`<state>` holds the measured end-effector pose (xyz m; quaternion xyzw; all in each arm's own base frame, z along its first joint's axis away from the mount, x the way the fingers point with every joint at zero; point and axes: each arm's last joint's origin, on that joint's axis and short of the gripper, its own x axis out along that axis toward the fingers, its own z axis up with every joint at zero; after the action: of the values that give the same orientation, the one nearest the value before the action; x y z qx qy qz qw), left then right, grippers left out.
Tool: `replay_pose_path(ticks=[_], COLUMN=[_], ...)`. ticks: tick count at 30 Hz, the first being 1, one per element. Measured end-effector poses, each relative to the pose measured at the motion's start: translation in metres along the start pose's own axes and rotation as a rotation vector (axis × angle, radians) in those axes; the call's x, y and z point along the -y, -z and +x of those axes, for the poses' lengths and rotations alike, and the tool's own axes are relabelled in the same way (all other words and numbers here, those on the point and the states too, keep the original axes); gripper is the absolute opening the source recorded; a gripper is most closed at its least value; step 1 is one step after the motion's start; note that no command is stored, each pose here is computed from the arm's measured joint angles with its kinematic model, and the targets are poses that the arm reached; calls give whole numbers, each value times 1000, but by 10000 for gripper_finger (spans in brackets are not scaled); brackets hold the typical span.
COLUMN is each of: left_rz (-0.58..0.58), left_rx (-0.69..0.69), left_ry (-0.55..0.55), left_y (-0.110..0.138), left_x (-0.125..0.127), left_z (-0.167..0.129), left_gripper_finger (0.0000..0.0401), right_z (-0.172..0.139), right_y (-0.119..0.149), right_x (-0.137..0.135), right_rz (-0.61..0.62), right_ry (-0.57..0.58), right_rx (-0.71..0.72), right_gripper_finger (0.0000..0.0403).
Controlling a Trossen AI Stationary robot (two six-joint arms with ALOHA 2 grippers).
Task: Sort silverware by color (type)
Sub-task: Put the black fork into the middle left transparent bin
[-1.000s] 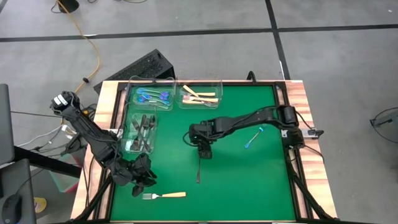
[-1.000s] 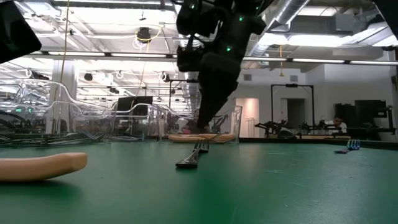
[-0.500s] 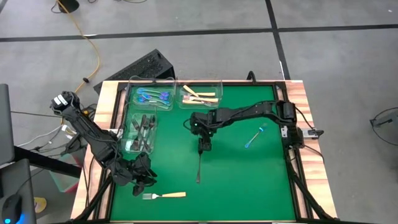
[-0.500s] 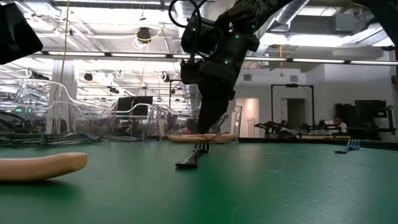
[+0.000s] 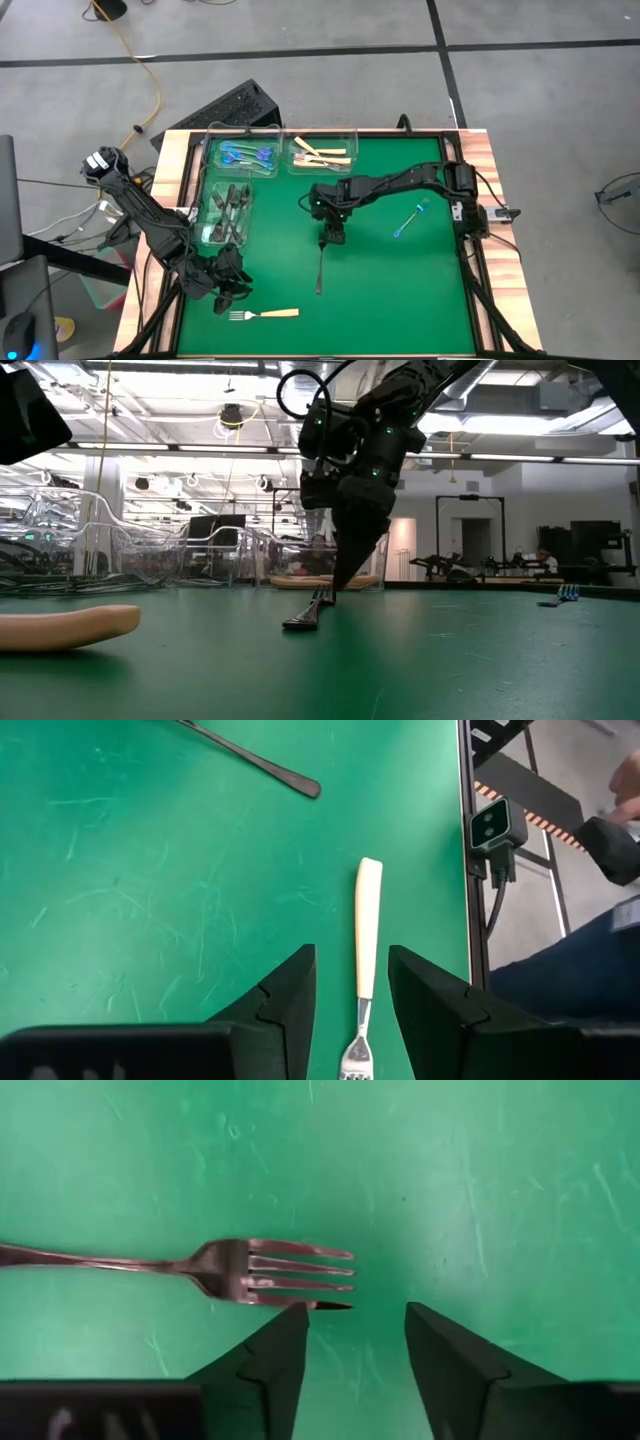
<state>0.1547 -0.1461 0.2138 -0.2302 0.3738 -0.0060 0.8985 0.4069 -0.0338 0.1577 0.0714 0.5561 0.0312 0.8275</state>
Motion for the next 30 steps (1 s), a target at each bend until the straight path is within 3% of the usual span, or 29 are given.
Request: replay_pose_path(ticks=[5, 14, 23, 30], left_rz=[4, -1, -4, -4], left_rx=[12, 14, 16, 19], left_ry=[-8, -9, -5, -8], left_y=[0, 0, -1, -1], left_x=[0, 0, 0, 0], left_z=[0, 0, 0, 0], left_gripper_finger=[112, 112, 112, 112], right_z=[0, 0, -5, -21], right_y=[-1, -1, -3, -22], right_x=[-1, -1, 1, 3], right_rz=[-7, -8, 9, 2], right_ry=[-16, -17, 35, 44], right_rx=[8, 8, 29, 94], right_gripper_finger=[145, 12, 5, 2])
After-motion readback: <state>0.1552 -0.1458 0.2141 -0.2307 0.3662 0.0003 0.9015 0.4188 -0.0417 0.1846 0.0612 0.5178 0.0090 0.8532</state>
